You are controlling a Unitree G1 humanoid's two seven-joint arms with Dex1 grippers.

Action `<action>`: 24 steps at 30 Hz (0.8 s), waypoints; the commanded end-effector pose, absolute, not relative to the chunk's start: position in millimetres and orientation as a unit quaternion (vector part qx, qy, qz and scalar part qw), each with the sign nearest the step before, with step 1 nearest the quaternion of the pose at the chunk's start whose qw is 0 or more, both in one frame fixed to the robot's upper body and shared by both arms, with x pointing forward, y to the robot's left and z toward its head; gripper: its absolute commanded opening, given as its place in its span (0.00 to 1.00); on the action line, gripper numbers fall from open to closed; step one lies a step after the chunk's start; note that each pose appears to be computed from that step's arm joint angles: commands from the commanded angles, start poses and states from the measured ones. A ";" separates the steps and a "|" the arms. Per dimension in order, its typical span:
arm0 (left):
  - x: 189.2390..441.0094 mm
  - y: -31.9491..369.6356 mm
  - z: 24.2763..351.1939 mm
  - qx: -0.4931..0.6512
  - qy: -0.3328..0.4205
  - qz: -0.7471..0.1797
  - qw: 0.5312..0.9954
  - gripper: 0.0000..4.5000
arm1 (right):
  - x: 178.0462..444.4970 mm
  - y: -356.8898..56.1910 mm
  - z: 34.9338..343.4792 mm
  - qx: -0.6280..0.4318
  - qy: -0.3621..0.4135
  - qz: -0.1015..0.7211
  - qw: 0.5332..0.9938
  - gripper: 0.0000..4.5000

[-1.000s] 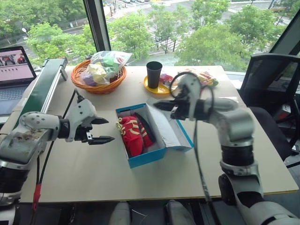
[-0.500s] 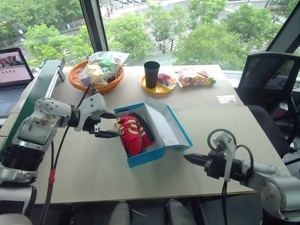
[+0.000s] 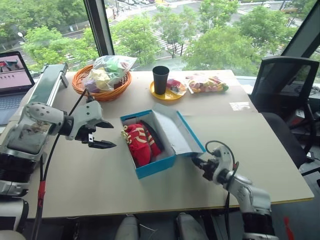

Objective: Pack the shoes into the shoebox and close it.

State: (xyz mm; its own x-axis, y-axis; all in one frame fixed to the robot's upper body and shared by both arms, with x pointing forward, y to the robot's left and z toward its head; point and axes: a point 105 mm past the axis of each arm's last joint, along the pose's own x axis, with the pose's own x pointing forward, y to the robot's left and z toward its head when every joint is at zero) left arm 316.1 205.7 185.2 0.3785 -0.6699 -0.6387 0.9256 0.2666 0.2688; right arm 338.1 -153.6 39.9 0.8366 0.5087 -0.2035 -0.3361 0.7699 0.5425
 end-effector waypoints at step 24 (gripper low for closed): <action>272.2 267.5 301.4 0.200 0.090 -0.450 0.866 0.87 | 301.5 -53.3 179.2 0.185 0.104 0.533 0.819 0.01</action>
